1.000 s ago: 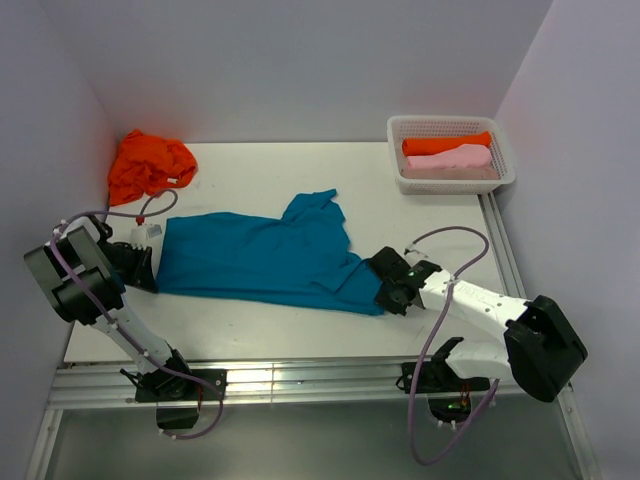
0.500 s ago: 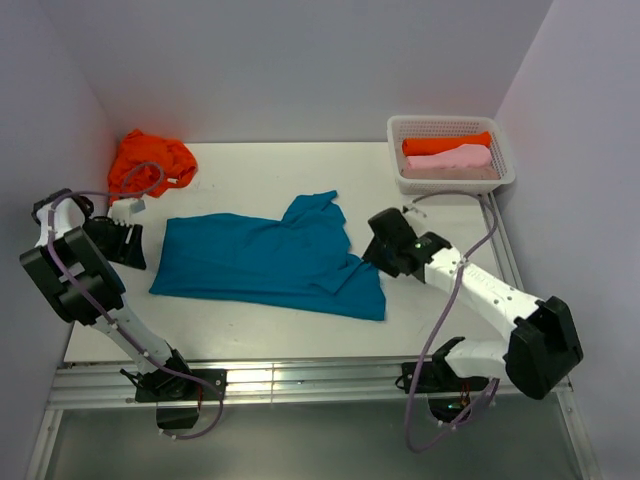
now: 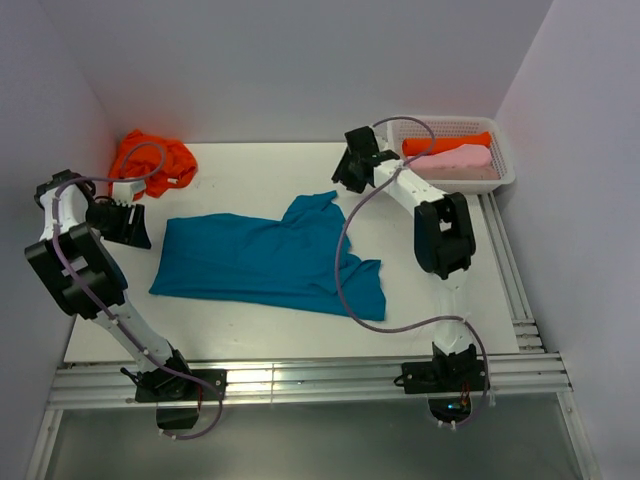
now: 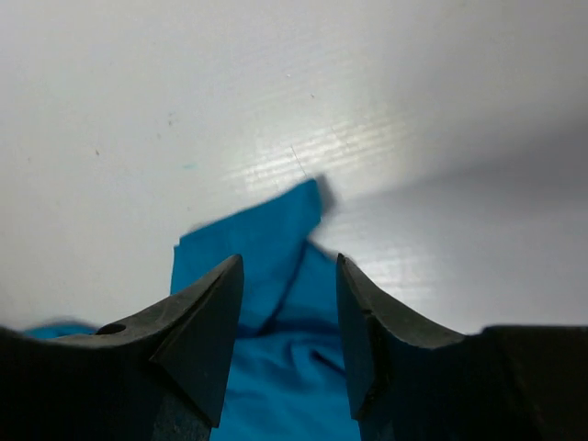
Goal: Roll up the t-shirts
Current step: Fold the tshirt
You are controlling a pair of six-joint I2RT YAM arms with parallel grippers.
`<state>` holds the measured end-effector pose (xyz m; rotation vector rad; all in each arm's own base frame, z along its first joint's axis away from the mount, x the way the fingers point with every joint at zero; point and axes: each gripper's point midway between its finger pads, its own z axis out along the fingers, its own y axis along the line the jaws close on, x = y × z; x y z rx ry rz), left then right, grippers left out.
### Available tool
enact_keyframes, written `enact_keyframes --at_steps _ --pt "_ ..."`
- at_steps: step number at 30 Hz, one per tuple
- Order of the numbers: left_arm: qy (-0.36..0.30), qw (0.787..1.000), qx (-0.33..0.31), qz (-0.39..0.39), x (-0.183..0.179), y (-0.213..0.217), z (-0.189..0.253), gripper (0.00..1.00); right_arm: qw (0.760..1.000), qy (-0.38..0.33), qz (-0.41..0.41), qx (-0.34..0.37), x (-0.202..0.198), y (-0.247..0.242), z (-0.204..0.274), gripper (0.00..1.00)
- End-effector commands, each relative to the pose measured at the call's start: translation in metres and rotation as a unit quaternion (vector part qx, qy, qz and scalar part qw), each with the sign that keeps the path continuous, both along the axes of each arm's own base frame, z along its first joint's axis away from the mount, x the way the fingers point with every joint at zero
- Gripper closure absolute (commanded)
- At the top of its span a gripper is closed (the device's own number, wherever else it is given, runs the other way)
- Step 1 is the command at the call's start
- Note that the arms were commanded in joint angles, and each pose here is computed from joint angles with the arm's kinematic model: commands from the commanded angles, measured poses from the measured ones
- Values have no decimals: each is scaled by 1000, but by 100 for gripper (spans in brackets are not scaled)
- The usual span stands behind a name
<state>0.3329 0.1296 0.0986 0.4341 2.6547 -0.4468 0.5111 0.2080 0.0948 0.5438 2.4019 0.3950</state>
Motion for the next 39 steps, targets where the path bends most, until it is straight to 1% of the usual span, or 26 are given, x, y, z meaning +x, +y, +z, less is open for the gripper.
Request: enact_keyframes --at_steps 1,2,4,7,14,17,19,24,25,27,28,29,30,32,37,39 --pt "-17 1000 -12 5 9 -3 7 43 999 15 30 9 17 12 -9 48" --pt "-18 1000 -11 5 9 -3 6 43 999 11 41 26 23 21 -4 47" --pt "-16 1000 -11 3 7 -4 4 43 998 36 35 29 23 24 -22 48" --pt "-19 1000 -8 1 7 -3 3 44 998 48 34 38 17 28 -33 48" --pt "-15 1000 -15 -3 8 -4 -2 44 996 55 40 50 16 37 -49 49" --pt "-12 1000 -20 -3 8 -5 -4 45 996 56 38 51 23 39 -55 58" --pt "-11 1000 -21 -6 7 -6 -5 46 996 57 41 53 25 41 -59 61" --pt "-11 1000 -19 -6 7 -5 -8 46 996 59 38 52 25 40 -65 63" --pt "-10 1000 -20 -5 7 -5 -9 46 996 55 38 51 25 40 -61 64" --pt "-6 1000 -24 -5 7 -6 -11 47 997 47 34 44 27 37 -60 77" --pt "-6 1000 -25 -5 6 -6 -11 47 998 37 31 43 29 35 -52 84" --pt "-5 1000 -26 -5 6 -7 -12 47 998 30 30 38 30 33 -50 92" --pt "-5 1000 -25 -6 6 -7 -12 47 999 6 32 37 35 34 -35 94" --pt "-7 1000 -22 -5 7 -6 -13 48 999 -24 30 27 41 33 -23 97" --pt "-7 1000 -20 -5 6 -5 -14 48 994 -100 35 -15 51 34 26 99" --pt "-5 1000 -18 -5 5 -4 -17 48 990 -131 38 -41 54 36 45 100"
